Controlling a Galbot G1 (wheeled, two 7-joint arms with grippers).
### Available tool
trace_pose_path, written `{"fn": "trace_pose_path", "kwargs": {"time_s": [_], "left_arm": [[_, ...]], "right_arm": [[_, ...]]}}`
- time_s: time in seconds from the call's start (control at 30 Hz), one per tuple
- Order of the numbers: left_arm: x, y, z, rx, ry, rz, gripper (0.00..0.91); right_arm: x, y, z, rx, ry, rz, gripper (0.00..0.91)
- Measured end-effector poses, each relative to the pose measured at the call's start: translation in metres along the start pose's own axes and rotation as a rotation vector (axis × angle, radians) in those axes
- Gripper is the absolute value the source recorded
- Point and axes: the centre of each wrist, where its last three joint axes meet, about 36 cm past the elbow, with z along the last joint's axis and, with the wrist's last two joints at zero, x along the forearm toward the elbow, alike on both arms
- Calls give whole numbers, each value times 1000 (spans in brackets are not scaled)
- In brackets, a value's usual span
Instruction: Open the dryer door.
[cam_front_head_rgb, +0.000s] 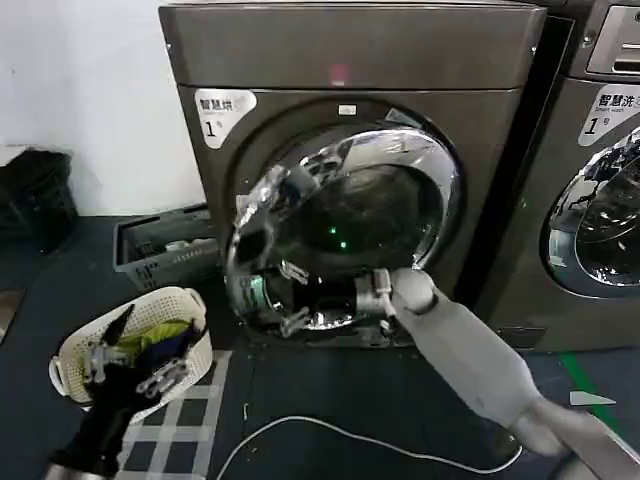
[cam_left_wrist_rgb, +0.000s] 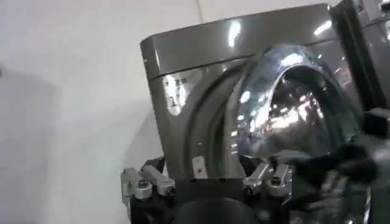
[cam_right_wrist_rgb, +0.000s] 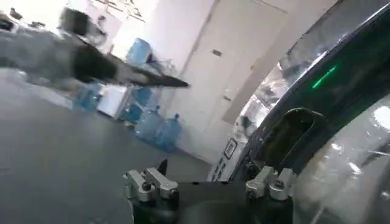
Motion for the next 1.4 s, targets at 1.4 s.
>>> {"fn": "trace_pose_path", "kwargs": {"time_s": [1.4], "left_arm": [[-38,8,7,-6,-39,244,907]], "right_arm": [[141,100,-94,138,65,51,907]]}}
